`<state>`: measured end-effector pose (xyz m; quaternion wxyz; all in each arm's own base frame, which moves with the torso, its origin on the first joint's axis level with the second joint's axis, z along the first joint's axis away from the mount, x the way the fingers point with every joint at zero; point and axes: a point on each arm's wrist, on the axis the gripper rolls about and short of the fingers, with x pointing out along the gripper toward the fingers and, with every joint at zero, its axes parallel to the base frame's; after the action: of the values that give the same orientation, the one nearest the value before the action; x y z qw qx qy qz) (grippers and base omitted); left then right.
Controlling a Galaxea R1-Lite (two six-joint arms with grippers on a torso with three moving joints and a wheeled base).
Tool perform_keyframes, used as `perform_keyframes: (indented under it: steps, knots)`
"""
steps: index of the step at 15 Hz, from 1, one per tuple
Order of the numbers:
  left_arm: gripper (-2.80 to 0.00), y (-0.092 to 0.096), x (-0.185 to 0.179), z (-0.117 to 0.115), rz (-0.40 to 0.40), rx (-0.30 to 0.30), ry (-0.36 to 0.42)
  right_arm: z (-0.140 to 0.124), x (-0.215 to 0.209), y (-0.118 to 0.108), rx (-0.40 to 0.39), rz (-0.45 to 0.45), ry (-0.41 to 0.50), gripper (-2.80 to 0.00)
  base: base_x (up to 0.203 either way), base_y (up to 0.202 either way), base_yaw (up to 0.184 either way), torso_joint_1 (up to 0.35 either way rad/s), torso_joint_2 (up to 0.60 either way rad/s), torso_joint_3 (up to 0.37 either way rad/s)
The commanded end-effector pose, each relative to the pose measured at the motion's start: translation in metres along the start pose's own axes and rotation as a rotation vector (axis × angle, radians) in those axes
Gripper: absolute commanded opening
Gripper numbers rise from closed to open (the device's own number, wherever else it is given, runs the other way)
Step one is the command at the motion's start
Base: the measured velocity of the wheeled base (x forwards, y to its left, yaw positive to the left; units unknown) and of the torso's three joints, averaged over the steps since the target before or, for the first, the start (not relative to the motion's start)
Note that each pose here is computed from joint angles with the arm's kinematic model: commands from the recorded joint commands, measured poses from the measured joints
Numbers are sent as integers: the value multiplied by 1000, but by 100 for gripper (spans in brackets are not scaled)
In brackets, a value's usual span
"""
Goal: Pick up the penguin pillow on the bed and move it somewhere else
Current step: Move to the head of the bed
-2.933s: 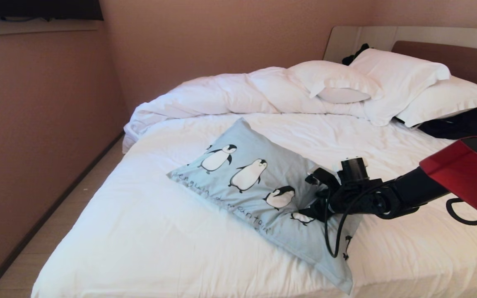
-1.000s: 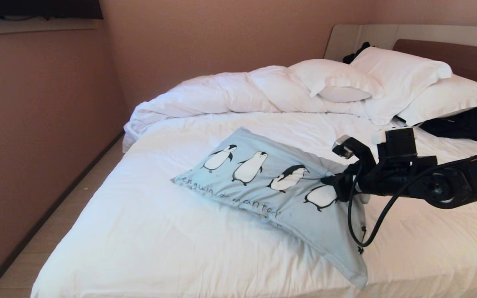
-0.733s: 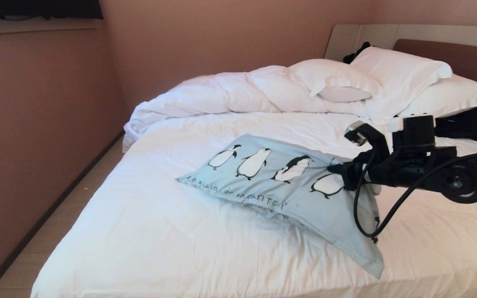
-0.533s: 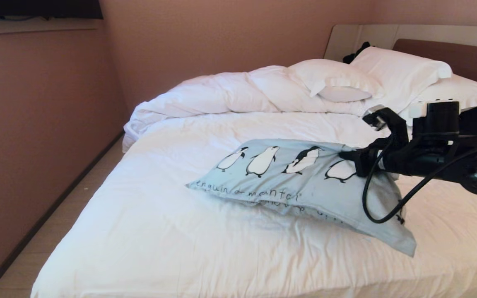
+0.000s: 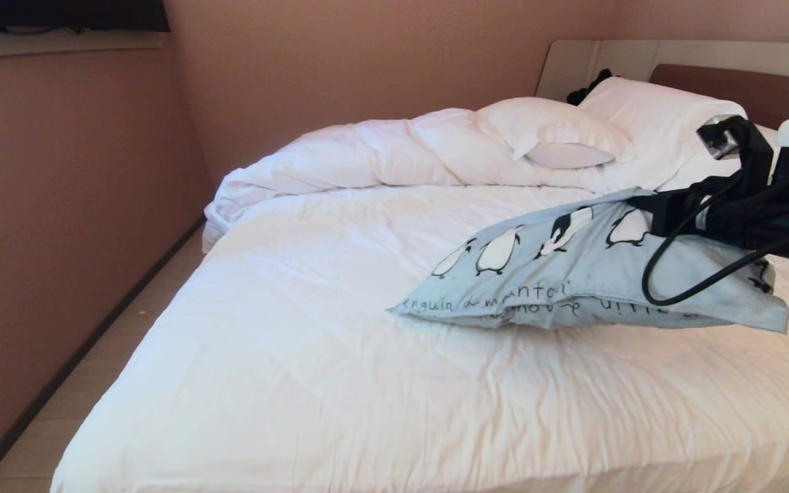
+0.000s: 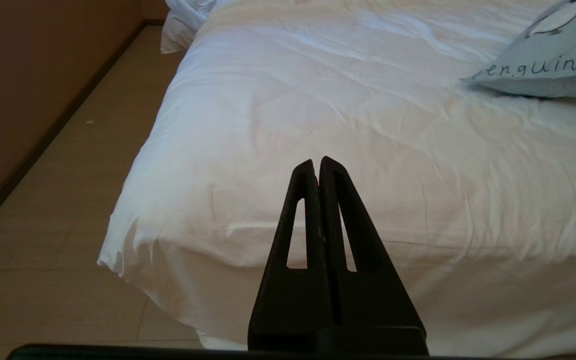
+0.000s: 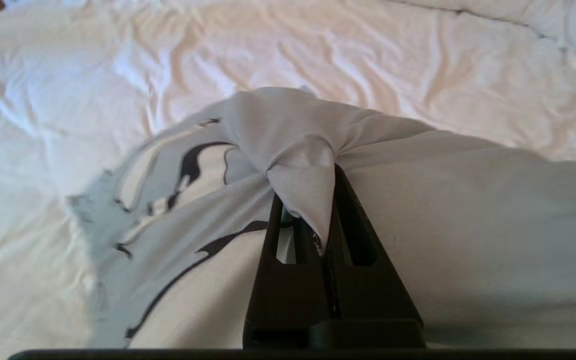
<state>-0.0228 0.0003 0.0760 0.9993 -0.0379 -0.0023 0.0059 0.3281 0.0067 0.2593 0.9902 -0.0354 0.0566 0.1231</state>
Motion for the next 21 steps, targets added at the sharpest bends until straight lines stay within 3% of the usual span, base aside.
perform_keyframes:
  steps: [1, 6, 9, 16, 21]
  knots:
    - [-280, 0, 0, -1, 1, -1, 3, 15, -15, -13, 32, -48, -55, -280, 0, 0, 0, 0, 0, 0]
    - [-280, 0, 0, -1, 1, -1, 3, 27, -33, -43, 55, -156, -108, -280, 0, 0, 0, 0, 0, 0]
    - [-280, 0, 0, -1, 1, -1, 3, 31, -40, -75, 140, -250, -138, -280, 0, 0, 0, 0, 0, 0]
    - [-280, 0, 0, -1, 1, -1, 3, 35, -64, -132, 208, -428, -236, -280, 0, 0, 0, 0, 0, 0]
    - [-280, 0, 0, -1, 1, -1, 3, 31, -75, -159, 225, -502, -258, -280, 0, 0, 0, 0, 0, 0]
